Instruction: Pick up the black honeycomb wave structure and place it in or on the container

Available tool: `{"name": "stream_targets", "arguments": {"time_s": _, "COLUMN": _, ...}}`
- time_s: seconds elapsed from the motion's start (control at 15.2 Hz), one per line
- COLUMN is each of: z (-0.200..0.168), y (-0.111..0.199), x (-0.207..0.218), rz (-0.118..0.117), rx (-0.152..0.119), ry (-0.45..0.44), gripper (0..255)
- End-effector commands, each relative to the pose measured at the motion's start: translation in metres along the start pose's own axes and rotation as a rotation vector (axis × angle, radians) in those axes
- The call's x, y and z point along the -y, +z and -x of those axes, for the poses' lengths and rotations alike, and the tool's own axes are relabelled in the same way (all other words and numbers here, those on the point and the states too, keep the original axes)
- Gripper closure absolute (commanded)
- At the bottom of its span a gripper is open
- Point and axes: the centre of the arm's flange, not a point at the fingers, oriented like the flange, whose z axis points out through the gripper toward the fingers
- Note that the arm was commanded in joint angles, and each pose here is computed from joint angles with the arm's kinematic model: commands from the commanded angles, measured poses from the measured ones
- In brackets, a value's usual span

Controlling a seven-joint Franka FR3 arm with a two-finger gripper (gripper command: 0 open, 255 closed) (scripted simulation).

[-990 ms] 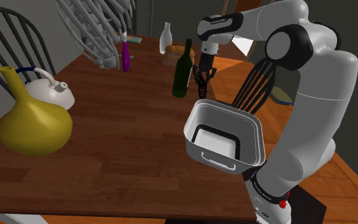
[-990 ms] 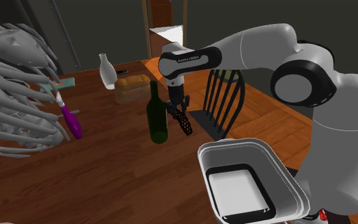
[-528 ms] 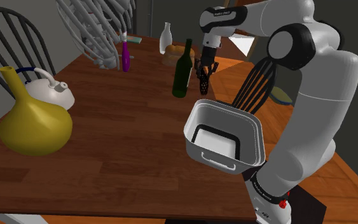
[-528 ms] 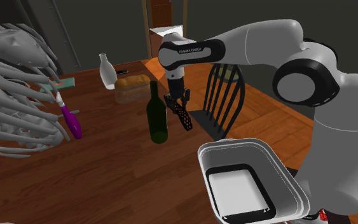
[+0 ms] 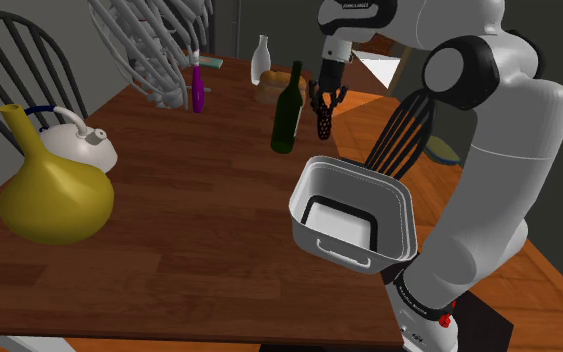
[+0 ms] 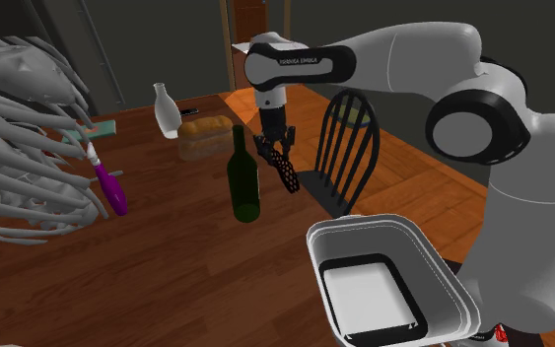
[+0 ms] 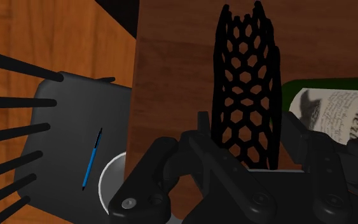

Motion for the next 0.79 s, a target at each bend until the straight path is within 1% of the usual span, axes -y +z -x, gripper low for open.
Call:
{"name": "stream_targets", "arguments": {"time_s": 0.0, "z": 0.003, "y": -0.010, "x": 0.000, "rz": 0.000, "rx": 0.000, "ry": 0.000, "gripper": 255}}
{"name": "stream_targets", "arguments": {"time_s": 0.73, "z": 0.019, "y": -0.066, "x": 0.004, "rz": 0.000, "rx": 0.000, "ry": 0.000, "gripper": 255}}
